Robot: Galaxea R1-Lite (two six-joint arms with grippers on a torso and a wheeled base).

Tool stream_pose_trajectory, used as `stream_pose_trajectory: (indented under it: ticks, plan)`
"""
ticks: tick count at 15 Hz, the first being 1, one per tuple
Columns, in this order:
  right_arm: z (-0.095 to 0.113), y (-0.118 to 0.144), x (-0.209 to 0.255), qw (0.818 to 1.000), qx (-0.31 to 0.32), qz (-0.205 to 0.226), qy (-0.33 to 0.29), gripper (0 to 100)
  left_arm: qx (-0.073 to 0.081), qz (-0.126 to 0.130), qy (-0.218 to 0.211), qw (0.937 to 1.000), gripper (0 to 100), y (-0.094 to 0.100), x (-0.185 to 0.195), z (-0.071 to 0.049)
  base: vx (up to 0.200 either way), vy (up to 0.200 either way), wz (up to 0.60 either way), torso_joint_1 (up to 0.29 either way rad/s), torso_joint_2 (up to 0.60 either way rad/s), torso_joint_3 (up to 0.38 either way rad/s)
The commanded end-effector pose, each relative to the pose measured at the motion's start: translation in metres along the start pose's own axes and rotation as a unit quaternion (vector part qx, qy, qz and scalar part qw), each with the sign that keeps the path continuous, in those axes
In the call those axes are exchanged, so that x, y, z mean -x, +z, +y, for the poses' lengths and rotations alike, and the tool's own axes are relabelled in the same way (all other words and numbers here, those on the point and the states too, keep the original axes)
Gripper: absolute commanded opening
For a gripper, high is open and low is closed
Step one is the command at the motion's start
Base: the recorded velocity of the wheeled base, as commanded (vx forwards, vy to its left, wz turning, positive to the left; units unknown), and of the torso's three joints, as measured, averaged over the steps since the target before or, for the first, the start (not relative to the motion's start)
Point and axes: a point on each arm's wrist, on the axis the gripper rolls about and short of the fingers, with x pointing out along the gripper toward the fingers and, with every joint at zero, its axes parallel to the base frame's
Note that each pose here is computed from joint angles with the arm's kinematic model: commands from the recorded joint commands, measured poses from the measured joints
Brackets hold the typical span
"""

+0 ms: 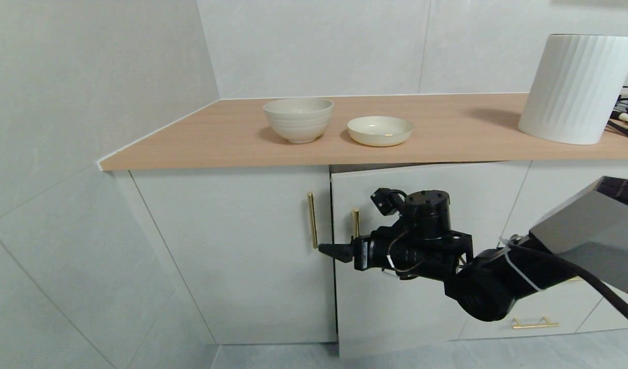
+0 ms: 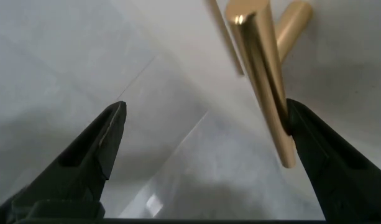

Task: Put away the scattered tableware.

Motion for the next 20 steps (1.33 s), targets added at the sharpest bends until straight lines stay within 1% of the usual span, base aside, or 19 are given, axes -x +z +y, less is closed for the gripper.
stream_pose_trajectory:
  ticks: [1, 2, 4, 7, 9, 11, 12, 13, 14, 15, 16, 17, 18, 19, 20]
  plan:
    - [0.017, 0.008, 0.034, 1.000, 0.007, -0.009, 0.023, 100, 0.000, 0.000, 0.000, 1.0000, 100, 0.000, 0.000, 0.000, 0.000, 0.000, 0.00, 0.000, 0.00, 0.000]
    - [0.024, 0.004, 0.054, 0.999, 0.009, 0.003, 0.052, 100, 0.000, 0.000, 0.000, 1.0000, 100, 0.000, 0.000, 0.000, 0.000, 0.000, 0.00, 0.000, 0.00, 0.000]
    - [0.033, 0.002, 0.077, 0.995, 0.011, 0.019, 0.095, 100, 0.000, 0.000, 0.000, 1.0000, 100, 0.000, 0.000, 0.000, 0.000, 0.000, 0.00, 0.000, 0.00, 0.000]
    - [0.039, -0.004, 0.097, 0.995, 0.010, 0.027, 0.101, 100, 0.000, 0.000, 0.000, 1.0000, 100, 0.000, 0.000, 0.000, 0.000, 0.000, 0.00, 0.000, 0.00, 0.000]
    - [0.041, -0.015, 0.102, 0.994, 0.011, 0.034, 0.104, 100, -0.001, 0.000, 0.000, 1.0000, 100, 0.000, 0.000, 0.000, 0.000, 0.000, 0.00, 0.000, 0.00, 0.000]
    - [0.042, -0.025, 0.106, 0.993, 0.016, 0.029, 0.112, 100, -0.001, -0.002, 0.001, 1.0000, 100, 0.000, 0.000, 0.000, 0.000, 0.000, 0.00, 0.000, 0.00, 0.000]
    - [0.042, -0.029, 0.108, 0.993, 0.017, 0.028, 0.114, 100, 0.004, -0.044, 0.000, 0.9990, 100, 0.018, 0.005, 0.000, 0.000, 0.000, 0.00, 0.000, 0.00, 0.000]
    - [0.044, -0.032, 0.110, 0.992, 0.020, 0.026, 0.119, 100, 0.014, -0.080, -0.016, 0.9966, 100, 0.053, 0.015, 0.000, 0.000, 0.000, 0.00, 0.000, 0.00, 0.000]
    - [0.045, -0.033, 0.111, 0.992, 0.021, 0.024, 0.121, 100, 0.030, -0.069, -0.043, 0.9963, 100, 0.082, 0.018, 0.000, 0.000, 0.000, 0.00, 0.000, 0.00, 0.000]
    - [0.045, -0.034, 0.113, 0.992, 0.022, 0.022, 0.122, 100, 0.044, -0.048, -0.078, 0.9948, 100, 0.111, 0.017, 0.001, 0.000, 0.000, 0.00, 0.000, 0.00, 0.000]
    - [0.045, -0.035, 0.114, 0.992, 0.024, 0.019, 0.122, 100, 0.057, -0.004, -0.129, 0.9900, 100, 0.137, 0.003, -0.001, 0.000, 0.000, 0.00, 0.000, 0.00, 0.000]
    - [0.046, -0.035, 0.114, 0.992, 0.025, 0.018, 0.123, 100, 0.063, 0.017, -0.148, 0.9868, 100, 0.146, -0.007, -0.002, 0.000, 0.000, 0.00, 0.000, 0.00, 0.000]
    - [0.045, -0.038, 0.115, 0.992, 0.027, 0.022, 0.122, 100, 0.065, 0.067, -0.181, 0.9790, 100, 0.152, -0.032, -0.006, 0.000, 0.000, 0.00, 0.000, 0.00, 0.000]
    - [0.044, -0.038, 0.115, 0.992, 0.029, 0.022, 0.121, 100, 0.069, 0.129, -0.243, 0.9590, 100, 0.153, -0.077, -0.015, 0.000, 0.000, 0.00, 0.000, 0.00, 0.000]
    - [0.045, -0.038, 0.115, 0.992, 0.029, 0.022, 0.121, 100, 0.075, 0.154, -0.273, 0.9466, 100, 0.151, -0.105, -0.022, 0.000, 0.000, 0.00, 0.000, 0.00, 0.000]
